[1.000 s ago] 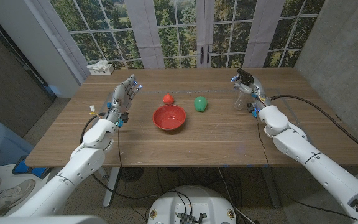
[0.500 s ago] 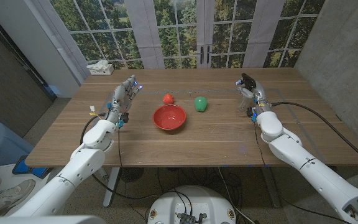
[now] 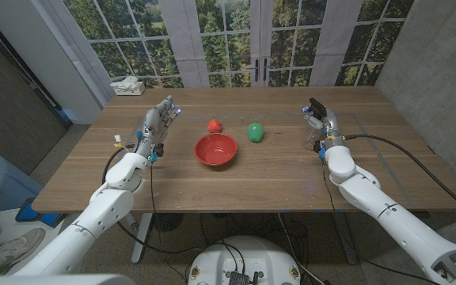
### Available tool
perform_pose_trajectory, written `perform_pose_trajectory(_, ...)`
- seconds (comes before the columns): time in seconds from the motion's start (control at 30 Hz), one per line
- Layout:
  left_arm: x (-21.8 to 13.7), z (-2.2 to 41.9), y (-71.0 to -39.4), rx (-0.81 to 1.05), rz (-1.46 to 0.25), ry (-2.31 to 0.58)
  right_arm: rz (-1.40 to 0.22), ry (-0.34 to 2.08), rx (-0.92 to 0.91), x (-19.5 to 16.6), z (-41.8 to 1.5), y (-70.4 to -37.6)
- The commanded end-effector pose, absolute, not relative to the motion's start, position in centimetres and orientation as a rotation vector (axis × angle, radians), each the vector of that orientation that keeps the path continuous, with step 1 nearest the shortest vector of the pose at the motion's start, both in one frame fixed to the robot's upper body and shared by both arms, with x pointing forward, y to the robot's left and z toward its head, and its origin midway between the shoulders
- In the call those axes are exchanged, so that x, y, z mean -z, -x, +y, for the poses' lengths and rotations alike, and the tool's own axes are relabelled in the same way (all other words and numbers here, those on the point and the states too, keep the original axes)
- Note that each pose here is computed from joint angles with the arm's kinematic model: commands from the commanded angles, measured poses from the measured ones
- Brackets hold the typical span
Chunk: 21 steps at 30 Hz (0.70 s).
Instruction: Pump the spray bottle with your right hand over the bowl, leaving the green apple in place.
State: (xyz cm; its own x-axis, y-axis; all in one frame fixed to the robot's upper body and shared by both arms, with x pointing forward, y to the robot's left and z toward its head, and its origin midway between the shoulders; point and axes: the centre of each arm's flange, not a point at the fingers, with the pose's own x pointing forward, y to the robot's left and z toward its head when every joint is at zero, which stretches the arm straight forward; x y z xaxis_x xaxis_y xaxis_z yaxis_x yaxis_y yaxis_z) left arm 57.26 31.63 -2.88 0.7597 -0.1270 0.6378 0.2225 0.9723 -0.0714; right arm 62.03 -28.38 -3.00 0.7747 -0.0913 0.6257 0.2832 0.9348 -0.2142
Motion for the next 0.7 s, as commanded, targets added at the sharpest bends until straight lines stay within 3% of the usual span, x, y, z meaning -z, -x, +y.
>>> perform_pose_trajectory(0.03,2.8,31.7,-57.3,0.194,-0.681,0.145,-0.642,0.319,0.235,3.5,-28.4,-62.1)
perform_pose_trajectory(0.7,2.7,31.8,-57.3,0.198,-0.686,0.143,-0.638,0.325,0.275,5.7,-28.7,-61.5)
